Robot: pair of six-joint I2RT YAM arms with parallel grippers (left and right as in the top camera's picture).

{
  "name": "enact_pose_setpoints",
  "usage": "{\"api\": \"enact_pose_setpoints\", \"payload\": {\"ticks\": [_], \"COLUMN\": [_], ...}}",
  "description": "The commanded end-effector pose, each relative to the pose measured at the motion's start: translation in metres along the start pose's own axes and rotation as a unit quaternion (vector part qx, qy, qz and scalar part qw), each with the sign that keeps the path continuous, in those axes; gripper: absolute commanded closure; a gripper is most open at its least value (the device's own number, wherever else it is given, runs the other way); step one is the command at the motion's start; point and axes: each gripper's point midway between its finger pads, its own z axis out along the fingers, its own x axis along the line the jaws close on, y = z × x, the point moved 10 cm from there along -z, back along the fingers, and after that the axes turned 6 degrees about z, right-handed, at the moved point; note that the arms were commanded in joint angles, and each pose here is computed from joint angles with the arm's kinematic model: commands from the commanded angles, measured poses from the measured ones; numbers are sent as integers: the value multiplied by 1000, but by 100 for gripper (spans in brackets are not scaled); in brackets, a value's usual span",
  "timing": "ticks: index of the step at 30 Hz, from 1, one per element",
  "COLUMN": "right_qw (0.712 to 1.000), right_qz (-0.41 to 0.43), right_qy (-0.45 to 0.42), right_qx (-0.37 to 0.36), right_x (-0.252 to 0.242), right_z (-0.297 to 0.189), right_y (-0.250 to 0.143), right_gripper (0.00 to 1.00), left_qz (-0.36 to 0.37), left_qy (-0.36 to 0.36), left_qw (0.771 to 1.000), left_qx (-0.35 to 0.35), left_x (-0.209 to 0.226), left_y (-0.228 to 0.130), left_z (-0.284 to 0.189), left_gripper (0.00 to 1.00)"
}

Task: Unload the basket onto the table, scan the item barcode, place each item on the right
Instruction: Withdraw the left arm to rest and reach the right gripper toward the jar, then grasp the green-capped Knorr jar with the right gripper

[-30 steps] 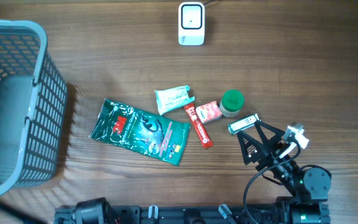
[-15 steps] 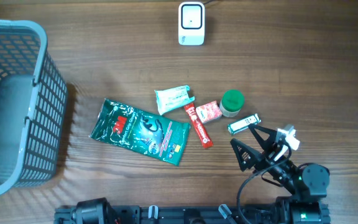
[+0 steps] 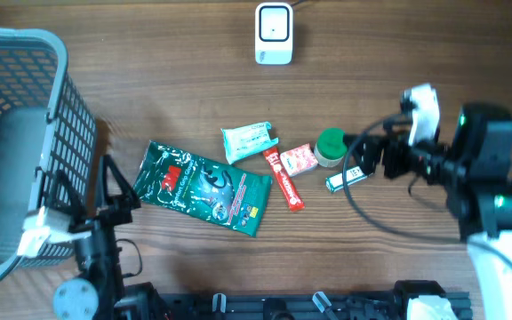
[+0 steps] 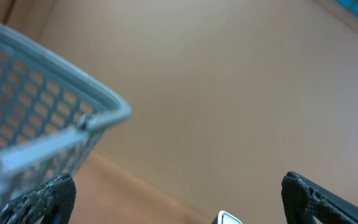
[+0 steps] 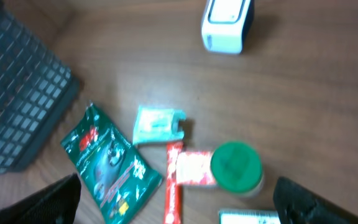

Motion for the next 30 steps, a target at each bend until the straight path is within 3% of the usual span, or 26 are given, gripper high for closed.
{"api": "enact_pose_setpoints", "payload": {"ticks": [1,5,9,12,18,21,23,30], "right_qw": [998,996,996,996,997,997,997,998], "right_qz": [-14,9,9,8,19,20,17,-13], "right_qy": [-35,-41,-41,-41,-38,-38,-38,-21], "right_qx": [44,80,80,79,67,68,68,65], "right_x": [-3,-9,-9,-9,-9,-11,-12,-5], "right_z": [3,11,11,11,12,15,17,38], "right_y": [29,36,36,36,40,40,41,47], "right_gripper": [0,0,0,0,0,0,0,0], "left_qz": [-47,-66,-23,27,50,145,167,167], "left_qy": [15,45,60,61,90,62,50,51], "left_qw": [997,991,986,984,976,959,954,954], "left_qx": [54,104,152,162,190,233,243,244], "left_x": [18,38,48,51,58,59,59,59], "left_y": [-42,-82,-105,-108,-116,-125,-127,-127], "left_z": [5,5,2,2,3,3,3,3], "left_gripper": [0,0,0,0,0,0,0,0]}}
